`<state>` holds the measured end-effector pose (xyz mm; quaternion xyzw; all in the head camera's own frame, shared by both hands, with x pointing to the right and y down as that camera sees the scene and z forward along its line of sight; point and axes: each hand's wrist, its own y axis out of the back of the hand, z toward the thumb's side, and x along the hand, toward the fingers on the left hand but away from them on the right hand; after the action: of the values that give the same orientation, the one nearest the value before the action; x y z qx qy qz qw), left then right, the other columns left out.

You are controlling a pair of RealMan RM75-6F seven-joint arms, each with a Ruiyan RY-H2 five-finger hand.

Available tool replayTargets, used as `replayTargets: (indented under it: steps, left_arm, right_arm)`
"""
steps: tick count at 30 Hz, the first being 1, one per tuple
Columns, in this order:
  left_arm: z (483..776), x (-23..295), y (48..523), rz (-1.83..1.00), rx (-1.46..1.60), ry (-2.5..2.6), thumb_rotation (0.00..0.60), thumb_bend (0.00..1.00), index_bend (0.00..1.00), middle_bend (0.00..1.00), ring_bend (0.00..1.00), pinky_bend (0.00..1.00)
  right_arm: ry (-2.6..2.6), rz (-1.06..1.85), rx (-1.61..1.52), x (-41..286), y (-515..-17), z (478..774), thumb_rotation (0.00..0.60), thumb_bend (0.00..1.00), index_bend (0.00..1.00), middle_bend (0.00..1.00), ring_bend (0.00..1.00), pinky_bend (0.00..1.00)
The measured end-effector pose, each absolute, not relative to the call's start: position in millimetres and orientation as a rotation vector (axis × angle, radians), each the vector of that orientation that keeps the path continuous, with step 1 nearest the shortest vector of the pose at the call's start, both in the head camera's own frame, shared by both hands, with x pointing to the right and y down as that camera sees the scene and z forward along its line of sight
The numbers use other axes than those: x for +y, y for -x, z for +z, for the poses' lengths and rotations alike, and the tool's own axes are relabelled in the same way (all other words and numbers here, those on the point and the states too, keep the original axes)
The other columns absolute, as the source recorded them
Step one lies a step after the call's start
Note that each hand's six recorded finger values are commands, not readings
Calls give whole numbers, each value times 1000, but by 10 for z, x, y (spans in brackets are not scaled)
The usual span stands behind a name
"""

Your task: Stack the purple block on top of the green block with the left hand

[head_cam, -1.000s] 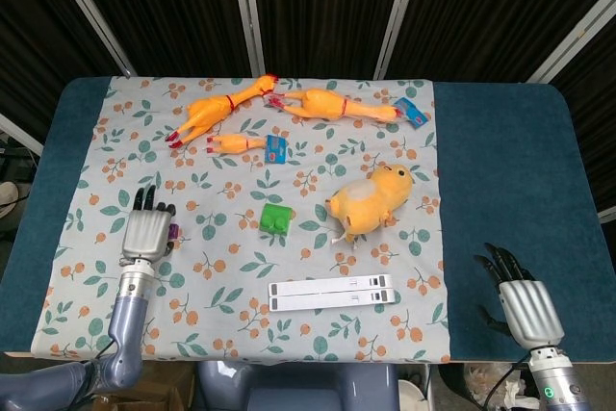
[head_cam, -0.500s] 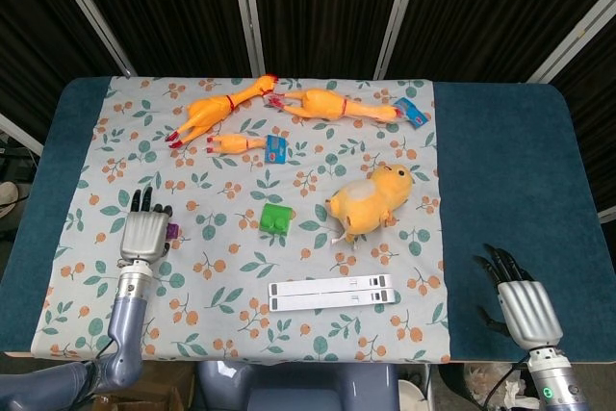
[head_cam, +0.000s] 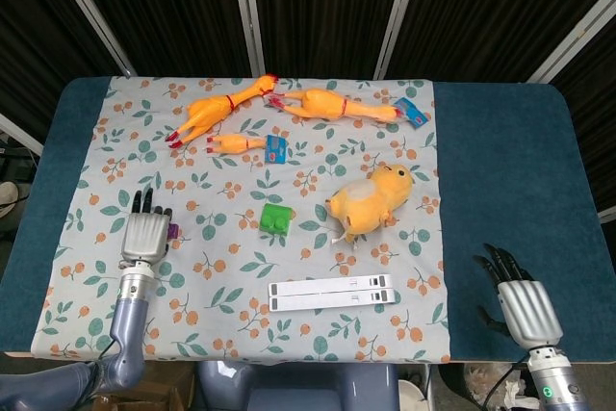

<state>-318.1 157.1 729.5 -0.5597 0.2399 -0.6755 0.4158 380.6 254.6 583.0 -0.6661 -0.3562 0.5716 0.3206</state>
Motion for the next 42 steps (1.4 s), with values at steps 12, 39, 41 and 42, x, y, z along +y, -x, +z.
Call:
replayTargets:
  steps: [12, 39, 41, 42]
  left_arm:
    - [7320, 1605, 3168, -1704, 559, 1369, 600, 374, 417, 409, 32, 0]
    - [7231, 1624, 3048, -1685, 522, 1315, 600, 540, 493, 435, 33, 0]
    - [7186, 1605, 3006, -1672, 535, 1330, 600, 538, 493, 434, 33, 0]
    - [7162, 1594, 2983, -1666, 542, 1340, 600, 537, 493, 434, 33, 0]
  right_arm:
    - [1751, 1507, -935, 2546, -3817, 5837, 600, 293, 185, 81, 86, 322]
    - [1750, 1502, -943, 2547, -3818, 5816, 600, 293, 185, 81, 86, 322]
    - [1750, 1502, -946, 2544, -3819, 5813, 600, 293, 185, 81, 86, 322]
    - [1750, 1502, -946, 2544, -3820, 5812, 600, 293, 185, 81, 86, 322]
